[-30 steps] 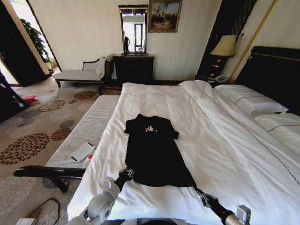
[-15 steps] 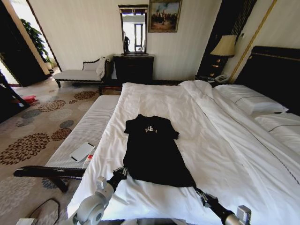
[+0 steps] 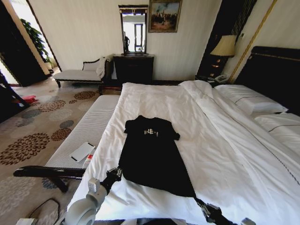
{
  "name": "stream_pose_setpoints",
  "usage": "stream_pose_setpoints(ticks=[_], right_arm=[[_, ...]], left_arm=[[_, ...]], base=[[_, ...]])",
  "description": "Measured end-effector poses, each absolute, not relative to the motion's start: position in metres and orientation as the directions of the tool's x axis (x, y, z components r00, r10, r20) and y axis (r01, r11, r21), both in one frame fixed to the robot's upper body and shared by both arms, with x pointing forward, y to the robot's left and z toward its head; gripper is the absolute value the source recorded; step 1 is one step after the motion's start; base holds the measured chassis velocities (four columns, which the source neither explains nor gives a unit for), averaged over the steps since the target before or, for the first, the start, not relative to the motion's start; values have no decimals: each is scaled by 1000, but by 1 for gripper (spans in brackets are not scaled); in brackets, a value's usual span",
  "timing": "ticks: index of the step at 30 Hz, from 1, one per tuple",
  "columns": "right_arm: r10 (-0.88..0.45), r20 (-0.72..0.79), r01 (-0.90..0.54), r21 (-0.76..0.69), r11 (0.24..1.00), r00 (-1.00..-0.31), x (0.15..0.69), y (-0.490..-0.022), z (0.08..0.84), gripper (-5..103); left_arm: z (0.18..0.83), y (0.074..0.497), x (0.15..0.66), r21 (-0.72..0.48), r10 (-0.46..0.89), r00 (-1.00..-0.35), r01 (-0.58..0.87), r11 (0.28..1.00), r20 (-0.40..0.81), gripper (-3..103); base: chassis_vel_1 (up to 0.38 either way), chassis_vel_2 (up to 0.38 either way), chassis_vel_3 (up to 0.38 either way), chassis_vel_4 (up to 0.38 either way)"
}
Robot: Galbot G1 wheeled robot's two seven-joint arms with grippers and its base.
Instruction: Fold the clothes on the bed.
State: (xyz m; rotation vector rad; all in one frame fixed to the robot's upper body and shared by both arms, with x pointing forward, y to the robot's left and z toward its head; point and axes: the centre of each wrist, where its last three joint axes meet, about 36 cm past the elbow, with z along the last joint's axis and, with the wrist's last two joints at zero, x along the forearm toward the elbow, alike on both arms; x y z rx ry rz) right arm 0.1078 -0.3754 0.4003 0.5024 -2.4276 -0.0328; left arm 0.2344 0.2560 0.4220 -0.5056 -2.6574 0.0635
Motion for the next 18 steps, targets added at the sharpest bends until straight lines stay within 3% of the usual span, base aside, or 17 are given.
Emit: stream_pose_setpoints(ticks=[9,18], right_arm=[[-371,616,-368,140,919,-695,96,-371,400,0],[-380,626,-384,136,913,-681,82,-367,404,0]], left_arm=[[416,263,192,-96,329,-815,324,941,476,2],[423,271,185,-68,293,-826,299,952,481,2]], base=[[0,0,0,0],[0,0,0,0]])
